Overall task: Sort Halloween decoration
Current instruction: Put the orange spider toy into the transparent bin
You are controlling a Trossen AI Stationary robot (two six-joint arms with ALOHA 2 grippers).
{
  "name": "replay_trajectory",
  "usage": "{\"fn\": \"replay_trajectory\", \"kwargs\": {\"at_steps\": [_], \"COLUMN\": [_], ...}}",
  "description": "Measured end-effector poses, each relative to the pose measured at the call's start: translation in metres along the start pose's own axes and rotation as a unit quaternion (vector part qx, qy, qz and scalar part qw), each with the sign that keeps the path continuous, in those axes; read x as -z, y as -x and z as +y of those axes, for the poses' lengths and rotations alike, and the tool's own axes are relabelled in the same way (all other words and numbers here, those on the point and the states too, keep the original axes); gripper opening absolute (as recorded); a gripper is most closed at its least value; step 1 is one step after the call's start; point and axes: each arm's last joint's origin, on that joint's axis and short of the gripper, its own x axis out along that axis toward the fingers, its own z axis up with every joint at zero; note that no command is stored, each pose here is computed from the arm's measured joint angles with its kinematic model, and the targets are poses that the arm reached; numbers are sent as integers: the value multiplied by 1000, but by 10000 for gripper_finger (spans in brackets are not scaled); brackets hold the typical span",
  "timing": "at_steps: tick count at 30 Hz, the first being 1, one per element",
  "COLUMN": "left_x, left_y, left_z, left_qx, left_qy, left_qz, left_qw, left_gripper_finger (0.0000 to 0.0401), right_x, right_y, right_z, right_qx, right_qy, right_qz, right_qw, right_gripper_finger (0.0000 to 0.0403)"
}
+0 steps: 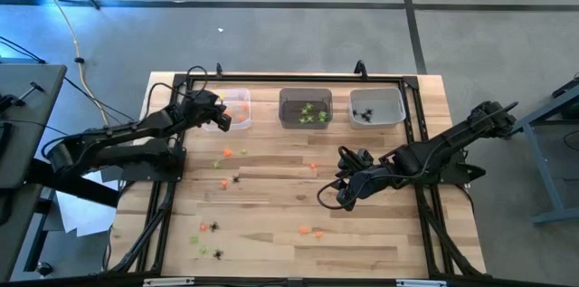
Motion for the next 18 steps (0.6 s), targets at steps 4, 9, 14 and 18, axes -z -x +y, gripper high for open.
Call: {"fn": "replay_trajectory", "kwargs": {"at_steps": [4,9,14,18], "left_x": [6,11,12,12], "left_y": [-12,-24,-32,-33], "left_z": [-1,-2,-3,-3], "left_qx": [-9,-17,-27,-26], "left_qy": [1,-6,-15,-16], "left_qz": [36,56,62,62], "left_qw": [999,998,998,998], "left_gripper_finger": [0,1,1,1], "right_x": [0,0,0,0], "right_y": [0,0,0,0], "right_z": [0,0,0,0], "right_qx": [0,0,0,0], "right_qy": [0,0,0,0], "right_qz": [0,0,0,0], "right_qw": [1000,1000,1000,1000], "right_gripper_finger": [171,171,171,171]}}
